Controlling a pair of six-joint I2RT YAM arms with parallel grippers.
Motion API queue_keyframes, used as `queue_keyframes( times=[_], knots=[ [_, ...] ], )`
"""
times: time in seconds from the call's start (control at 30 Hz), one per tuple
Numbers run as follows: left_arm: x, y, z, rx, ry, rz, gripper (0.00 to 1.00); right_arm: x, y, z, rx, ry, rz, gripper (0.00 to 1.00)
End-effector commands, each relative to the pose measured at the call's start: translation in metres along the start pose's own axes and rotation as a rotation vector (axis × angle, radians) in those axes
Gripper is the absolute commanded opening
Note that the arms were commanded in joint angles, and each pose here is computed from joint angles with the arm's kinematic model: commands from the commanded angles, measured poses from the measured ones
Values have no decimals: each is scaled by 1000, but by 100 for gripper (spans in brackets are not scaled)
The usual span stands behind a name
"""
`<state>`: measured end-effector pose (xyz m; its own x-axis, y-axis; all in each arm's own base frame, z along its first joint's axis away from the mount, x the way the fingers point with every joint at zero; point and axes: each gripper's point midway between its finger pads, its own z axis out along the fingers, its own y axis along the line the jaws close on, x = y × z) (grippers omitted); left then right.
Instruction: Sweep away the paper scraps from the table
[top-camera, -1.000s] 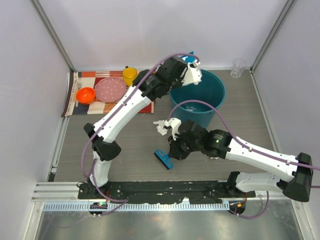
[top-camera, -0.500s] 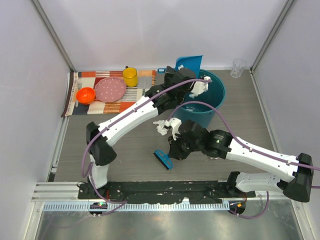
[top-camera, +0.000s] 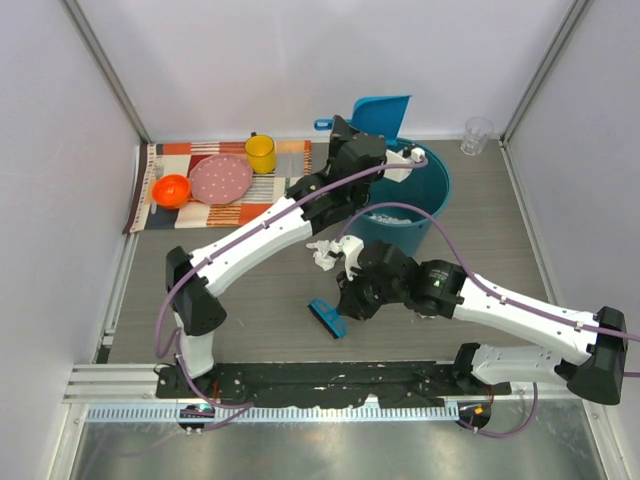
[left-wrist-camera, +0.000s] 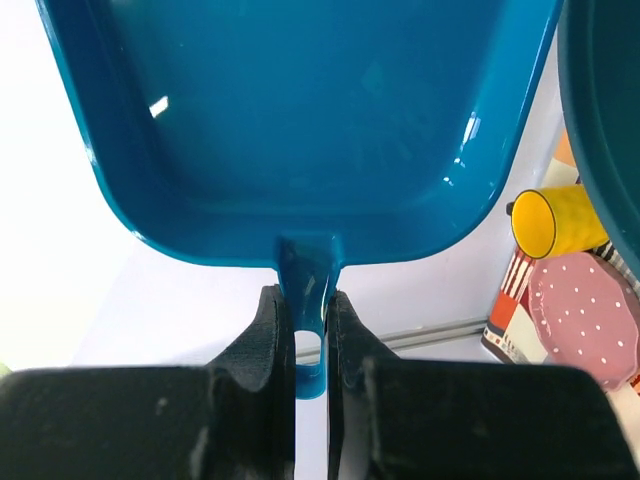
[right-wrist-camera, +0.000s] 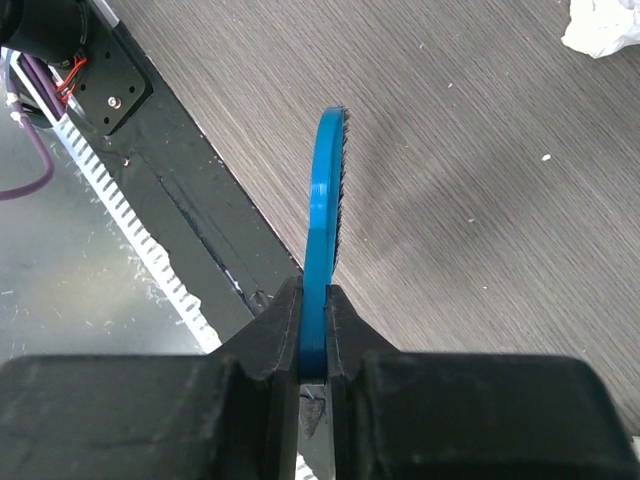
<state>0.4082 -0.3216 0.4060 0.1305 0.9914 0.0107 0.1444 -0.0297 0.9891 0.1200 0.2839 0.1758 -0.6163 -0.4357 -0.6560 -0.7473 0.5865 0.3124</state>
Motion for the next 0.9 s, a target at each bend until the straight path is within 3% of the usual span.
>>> queue_keyframes(
  times=[0.0,0.07,0.13,0.17,0.3,0.63,0.77,0.87],
  knots=[
    [20,47,-26,-88,25,-184,0,-32,5,-11,9,-88,-32,1],
    [45,35,-24,2,62,-217,0,-50,11,-19,5,-115,-57,1],
    [62,31,-27,52,58,-370,0,-65,6,-25,55,-126,-97,1],
    [90,27,-32,93,99,-385,0,-86,11,-36,60,-174,-117,1],
    [143,-2,-43,201,164,-541,0,-114,-2,-30,164,-192,-190,1],
    [282,-104,-86,393,406,-850,0,-158,-58,18,495,-73,-312,1],
    [314,-172,-109,529,497,-904,0,-178,-77,27,629,-31,-400,1],
    [326,-218,-128,626,546,-909,0,-172,-100,43,744,82,-485,1]
  ],
)
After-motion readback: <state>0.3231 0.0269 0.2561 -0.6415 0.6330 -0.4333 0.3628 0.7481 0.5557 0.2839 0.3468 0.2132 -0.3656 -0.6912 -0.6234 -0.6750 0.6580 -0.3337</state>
